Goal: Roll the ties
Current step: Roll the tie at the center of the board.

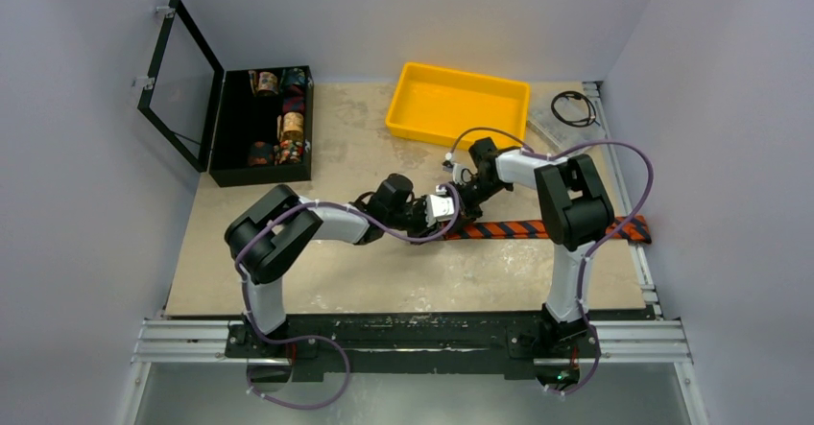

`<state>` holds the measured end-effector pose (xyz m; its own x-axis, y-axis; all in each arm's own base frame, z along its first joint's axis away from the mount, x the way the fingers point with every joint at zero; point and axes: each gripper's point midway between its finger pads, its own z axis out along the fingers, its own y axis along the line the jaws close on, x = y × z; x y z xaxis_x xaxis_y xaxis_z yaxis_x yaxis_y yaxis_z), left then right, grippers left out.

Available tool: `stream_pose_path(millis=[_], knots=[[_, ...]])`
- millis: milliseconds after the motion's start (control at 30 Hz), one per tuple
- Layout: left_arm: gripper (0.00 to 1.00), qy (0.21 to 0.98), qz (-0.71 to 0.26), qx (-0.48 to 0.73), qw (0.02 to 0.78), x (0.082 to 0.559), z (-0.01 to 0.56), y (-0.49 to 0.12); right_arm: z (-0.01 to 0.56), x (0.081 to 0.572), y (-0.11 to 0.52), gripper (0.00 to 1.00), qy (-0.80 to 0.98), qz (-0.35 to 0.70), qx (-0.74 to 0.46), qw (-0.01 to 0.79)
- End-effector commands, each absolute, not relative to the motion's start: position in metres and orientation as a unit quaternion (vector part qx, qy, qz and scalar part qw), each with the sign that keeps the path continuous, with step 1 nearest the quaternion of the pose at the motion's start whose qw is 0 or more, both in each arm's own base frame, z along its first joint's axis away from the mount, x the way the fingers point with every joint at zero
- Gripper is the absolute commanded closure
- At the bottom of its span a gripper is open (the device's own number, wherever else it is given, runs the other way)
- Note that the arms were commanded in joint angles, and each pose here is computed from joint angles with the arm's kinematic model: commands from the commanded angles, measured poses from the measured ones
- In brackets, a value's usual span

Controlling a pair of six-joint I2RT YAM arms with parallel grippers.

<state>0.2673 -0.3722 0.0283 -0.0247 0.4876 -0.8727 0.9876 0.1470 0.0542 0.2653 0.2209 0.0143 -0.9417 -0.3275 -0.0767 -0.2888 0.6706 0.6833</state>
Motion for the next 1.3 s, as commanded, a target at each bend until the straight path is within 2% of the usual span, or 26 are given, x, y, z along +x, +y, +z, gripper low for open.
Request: stream_pose_path(millis=[0,167,300,467,767,933,1100,1267], knots=[[0.67,0.698,-0.239,0.596,0.318,0.259,-0.030,-0.340,-0.025,0.271,0.210,1.00,-0.927,-0.307,0.218,-0.007],[0.69,0.723,-0.206,0.607,0.256,0.250,-0.049,-0.317,0.008,0.273,0.219,0.96,-0.907,-0.362,0.214,-0.021],[0.70,0.749,-0.185,0.601,0.207,0.248,-0.061,-0.307,0.026,0.269,0.210,0.86,-0.896,-0.395,0.200,-0.024],[0.71,0.756,-0.173,0.605,0.183,0.245,-0.070,-0.299,0.046,0.264,0.200,0.78,-0.885,-0.419,0.199,-0.031],[0.71,0.751,-0.174,0.614,0.168,0.240,-0.071,-0.298,0.073,0.273,0.206,0.68,-0.869,-0.448,0.198,-0.063],[0.71,0.749,-0.176,0.617,0.167,0.239,-0.069,-0.299,0.075,0.275,0.186,0.54,-0.873,-0.450,0.179,-0.061],[0.71,0.750,-0.178,0.616,0.164,0.238,-0.069,-0.300,0.085,0.283,0.194,0.37,-0.865,-0.470,0.161,-0.066],[0.71,0.748,-0.182,0.617,0.165,0.237,-0.068,-0.302,0.067,0.287,0.203,0.40,-0.876,-0.448,0.168,-0.057]])
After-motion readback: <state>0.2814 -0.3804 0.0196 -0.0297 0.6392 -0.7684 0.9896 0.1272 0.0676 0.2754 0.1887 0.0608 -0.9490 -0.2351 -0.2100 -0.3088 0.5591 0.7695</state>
